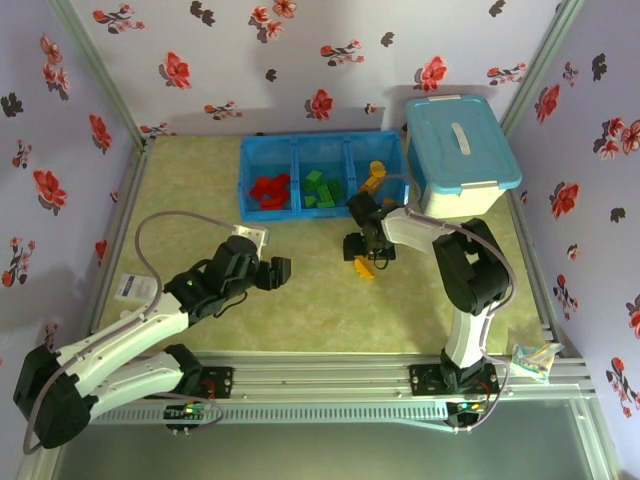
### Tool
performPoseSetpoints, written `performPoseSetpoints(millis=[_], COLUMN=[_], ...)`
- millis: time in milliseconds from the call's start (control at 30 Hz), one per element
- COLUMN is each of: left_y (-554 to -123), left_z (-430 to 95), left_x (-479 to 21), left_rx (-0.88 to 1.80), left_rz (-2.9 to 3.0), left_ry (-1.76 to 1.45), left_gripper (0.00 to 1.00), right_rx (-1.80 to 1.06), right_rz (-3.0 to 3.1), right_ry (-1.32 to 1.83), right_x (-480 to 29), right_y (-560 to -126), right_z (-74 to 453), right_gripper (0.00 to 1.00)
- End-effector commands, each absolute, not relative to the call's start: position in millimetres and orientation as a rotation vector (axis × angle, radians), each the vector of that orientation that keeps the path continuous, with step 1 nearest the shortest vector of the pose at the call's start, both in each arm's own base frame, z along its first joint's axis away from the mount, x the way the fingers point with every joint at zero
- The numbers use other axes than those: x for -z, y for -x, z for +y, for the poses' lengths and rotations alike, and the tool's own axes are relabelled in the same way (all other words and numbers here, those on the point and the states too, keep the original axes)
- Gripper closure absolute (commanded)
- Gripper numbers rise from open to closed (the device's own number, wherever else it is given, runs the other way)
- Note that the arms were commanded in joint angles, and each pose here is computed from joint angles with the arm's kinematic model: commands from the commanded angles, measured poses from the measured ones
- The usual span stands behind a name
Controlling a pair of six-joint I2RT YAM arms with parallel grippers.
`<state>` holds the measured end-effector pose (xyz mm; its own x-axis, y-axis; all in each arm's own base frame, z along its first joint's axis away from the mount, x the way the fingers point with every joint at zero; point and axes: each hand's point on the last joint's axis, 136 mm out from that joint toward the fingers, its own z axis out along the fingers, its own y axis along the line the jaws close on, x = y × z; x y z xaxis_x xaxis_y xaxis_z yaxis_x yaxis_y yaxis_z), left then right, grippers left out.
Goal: Sort the legos into containers by color
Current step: Pick up the lego from the center of the table.
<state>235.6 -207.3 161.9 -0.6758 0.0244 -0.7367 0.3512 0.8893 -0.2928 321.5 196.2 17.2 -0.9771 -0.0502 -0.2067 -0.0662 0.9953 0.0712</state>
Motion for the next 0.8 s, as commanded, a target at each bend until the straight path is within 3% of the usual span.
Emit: performPoseSetpoints(millis=[0, 333, 767], left_y=[-239.8, -244.6, -242.5], left_z=[-201.7, -202.1, -199.6], left_x=[-164.4, -163.1, -161.6], left_rx=[0.526, 0.513, 0.498], left_rz=[2.249, 2.254, 2.267], left_ry=[-0.223, -0.218, -0.229], left_gripper=[0.27, 0.28, 0.29], right_rx=[-0.093, -0.093, -0.013], right_rz=[2.935, 2.926, 2.734], right_ry=[0.09, 0.092, 0.091], right_x=[-10.3, -13.7, -103.2], right_y=[-326.8, -327.5, -360.1], right_z=[200.1, 201.5, 186.1], right_gripper=[0.21, 0.44, 0.46])
